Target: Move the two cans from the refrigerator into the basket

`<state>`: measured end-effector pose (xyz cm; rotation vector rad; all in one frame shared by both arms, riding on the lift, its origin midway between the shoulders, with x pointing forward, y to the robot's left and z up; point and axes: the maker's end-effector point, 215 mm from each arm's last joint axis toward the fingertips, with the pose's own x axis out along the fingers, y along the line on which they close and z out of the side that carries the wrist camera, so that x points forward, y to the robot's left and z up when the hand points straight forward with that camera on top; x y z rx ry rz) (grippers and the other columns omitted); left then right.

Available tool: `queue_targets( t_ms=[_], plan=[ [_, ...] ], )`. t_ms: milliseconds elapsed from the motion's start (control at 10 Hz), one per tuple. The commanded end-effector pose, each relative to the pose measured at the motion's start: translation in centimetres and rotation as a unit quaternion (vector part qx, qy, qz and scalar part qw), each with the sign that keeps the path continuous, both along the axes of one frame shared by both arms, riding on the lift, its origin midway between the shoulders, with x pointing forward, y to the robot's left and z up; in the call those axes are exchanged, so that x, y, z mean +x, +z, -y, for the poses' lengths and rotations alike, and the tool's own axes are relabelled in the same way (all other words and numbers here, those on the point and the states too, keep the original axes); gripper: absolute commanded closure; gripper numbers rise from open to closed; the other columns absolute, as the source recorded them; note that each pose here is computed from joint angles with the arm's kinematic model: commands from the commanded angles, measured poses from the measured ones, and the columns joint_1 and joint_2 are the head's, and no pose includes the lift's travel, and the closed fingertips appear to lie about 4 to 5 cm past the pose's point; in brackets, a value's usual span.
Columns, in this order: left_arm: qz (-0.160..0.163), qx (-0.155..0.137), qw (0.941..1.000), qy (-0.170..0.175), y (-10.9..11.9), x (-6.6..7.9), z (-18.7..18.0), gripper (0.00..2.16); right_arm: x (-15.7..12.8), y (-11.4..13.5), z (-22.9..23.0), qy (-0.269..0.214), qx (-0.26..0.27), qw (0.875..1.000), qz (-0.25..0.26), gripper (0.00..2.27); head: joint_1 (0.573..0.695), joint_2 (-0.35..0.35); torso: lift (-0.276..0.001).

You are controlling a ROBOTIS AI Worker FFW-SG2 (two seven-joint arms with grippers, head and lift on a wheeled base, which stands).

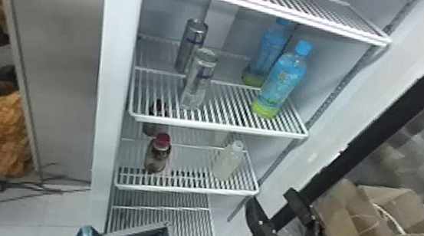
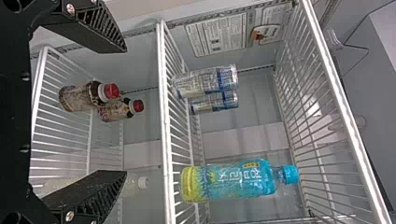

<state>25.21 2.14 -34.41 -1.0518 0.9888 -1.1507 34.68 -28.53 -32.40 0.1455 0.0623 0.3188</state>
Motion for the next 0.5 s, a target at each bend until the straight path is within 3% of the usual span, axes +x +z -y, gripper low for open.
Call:
queue_targets(
  t_ms=[0,400],
  plan=[
    [-0.001,0.000,1.0000,-0.002,0.00,-0.13,0.03,1.20,0.06,0.08,0.00,-0.001,0.001,1.000,0.001,0.10,0.695,-0.350,-0.035],
    [-0.003,0.001,1.0000,-0.002,-0.12,-0.20,0.02,1.20,0.25,0.25,0.14,-0.003,0.002,1.000,0.007,0.10,0.695,-0.350,-0.035]
  ],
)
